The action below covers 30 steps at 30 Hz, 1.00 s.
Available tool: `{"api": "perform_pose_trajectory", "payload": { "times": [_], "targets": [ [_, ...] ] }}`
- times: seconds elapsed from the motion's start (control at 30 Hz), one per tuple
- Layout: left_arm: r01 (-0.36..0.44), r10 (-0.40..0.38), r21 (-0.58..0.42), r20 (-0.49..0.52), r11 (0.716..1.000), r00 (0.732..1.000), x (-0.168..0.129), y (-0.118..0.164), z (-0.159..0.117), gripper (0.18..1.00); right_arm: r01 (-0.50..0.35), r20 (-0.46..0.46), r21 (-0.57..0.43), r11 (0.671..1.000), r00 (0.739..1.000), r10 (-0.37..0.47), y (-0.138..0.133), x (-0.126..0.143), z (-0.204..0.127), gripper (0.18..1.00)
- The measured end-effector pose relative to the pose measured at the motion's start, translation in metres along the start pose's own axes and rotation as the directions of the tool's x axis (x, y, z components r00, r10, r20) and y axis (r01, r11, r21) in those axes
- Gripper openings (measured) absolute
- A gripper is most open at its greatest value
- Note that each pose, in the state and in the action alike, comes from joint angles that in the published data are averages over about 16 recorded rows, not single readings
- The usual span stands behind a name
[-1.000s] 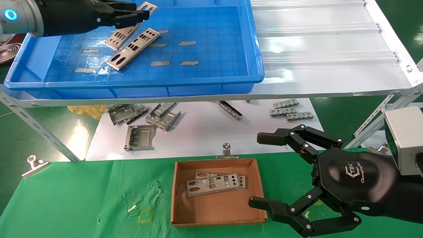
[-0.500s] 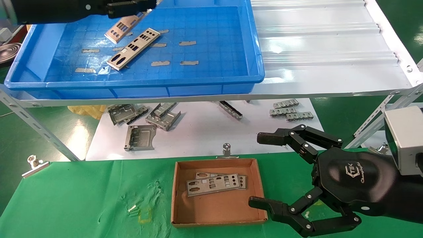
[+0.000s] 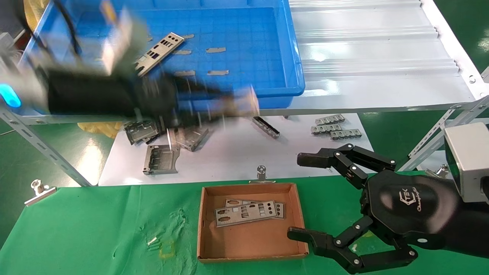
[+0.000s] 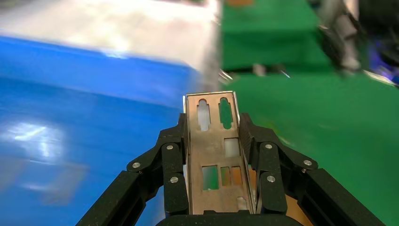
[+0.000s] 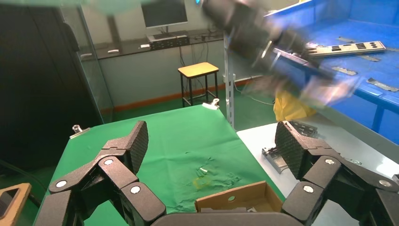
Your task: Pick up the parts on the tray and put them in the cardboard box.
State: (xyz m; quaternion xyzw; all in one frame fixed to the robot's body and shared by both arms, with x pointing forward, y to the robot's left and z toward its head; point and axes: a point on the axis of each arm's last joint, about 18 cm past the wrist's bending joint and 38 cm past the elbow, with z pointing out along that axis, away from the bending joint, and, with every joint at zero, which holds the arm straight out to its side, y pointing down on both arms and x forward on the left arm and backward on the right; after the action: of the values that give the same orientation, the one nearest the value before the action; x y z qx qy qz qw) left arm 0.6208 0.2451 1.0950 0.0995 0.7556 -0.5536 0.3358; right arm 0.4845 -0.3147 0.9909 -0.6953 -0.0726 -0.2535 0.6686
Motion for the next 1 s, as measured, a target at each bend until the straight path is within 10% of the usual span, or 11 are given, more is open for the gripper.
{"api": "perform_pose_trajectory", "payload": {
  "times": [0.47,1.0],
  "targets": [
    [-0.16,0.152,-0.129,-0.072,0.979,0.986,0.072,0.113,0.108,0.431,0.0,0.0,0.0,1.0,1.0,0.0,0.0,0.0,0.0,1.001],
    [-0.232,0.214,-0.214,-0.101,0.949,0.972,0.092,0.154,0.15,0.435,0.0,0.0,0.0,1.0,1.0,0.0,0.0,0.0,0.0,1.001]
  ]
}}
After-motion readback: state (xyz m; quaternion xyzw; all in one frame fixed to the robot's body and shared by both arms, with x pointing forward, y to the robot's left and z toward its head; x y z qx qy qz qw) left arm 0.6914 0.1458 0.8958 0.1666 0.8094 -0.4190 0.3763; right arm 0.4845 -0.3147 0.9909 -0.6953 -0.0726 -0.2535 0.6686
